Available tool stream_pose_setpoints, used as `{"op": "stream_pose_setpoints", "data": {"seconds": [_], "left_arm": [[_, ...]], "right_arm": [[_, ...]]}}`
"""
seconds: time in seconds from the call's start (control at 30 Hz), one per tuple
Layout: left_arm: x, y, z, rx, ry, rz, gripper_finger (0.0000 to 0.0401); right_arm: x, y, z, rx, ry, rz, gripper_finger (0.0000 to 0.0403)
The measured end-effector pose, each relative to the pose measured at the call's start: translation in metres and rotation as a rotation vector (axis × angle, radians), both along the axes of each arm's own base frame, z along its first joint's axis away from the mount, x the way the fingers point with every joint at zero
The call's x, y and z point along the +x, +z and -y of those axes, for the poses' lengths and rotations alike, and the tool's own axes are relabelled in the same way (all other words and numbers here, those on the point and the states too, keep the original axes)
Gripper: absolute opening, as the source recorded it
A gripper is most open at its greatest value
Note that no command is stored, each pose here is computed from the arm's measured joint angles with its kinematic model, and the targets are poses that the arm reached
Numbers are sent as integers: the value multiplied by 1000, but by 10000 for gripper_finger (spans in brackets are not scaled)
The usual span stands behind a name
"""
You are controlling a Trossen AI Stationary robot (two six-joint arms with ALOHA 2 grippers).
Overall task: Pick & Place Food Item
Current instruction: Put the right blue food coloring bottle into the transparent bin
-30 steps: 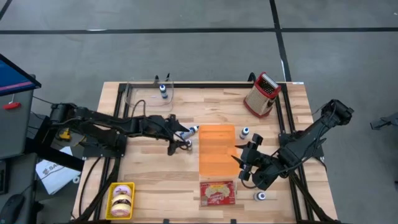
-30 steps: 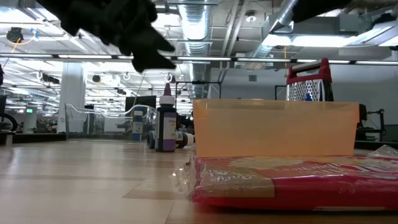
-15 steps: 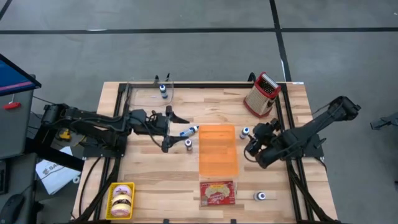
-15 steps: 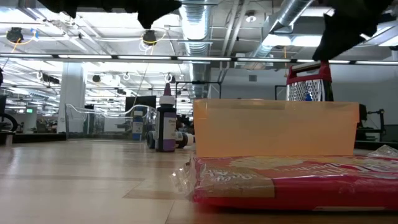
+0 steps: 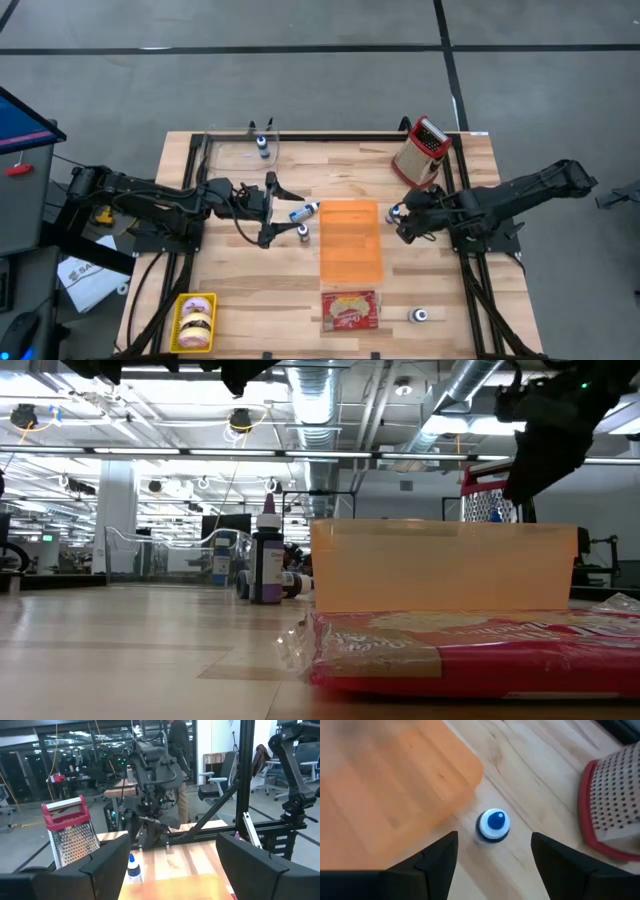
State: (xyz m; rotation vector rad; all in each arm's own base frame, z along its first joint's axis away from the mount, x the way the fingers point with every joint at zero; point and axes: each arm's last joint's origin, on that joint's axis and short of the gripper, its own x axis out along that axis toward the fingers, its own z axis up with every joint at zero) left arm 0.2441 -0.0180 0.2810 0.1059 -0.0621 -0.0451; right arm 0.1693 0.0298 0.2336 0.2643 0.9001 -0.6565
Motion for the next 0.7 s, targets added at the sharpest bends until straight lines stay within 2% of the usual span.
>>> {"op": "stream_pose_setpoints", "data": {"seconds": [0.13, 0.3, 0.43, 0.57, 0.7], "left_arm": [[0, 1, 0, 17, 1, 8, 292], [0, 1, 0, 17, 1, 14, 292], [0, 1, 0, 16, 1, 14, 292], [0, 1, 0, 14, 0, 13, 292], [0, 0, 1, 13, -2, 4, 292]], "right_arm": [[4, -4, 5, -44, 46, -66, 245], [6, -2, 13, -47, 70, -70, 245], [8, -6, 18, -11, 88, -87, 245], [6, -22, 27, 32, 90, -100, 245], [5, -30, 34, 30, 77, -107, 245]]}}
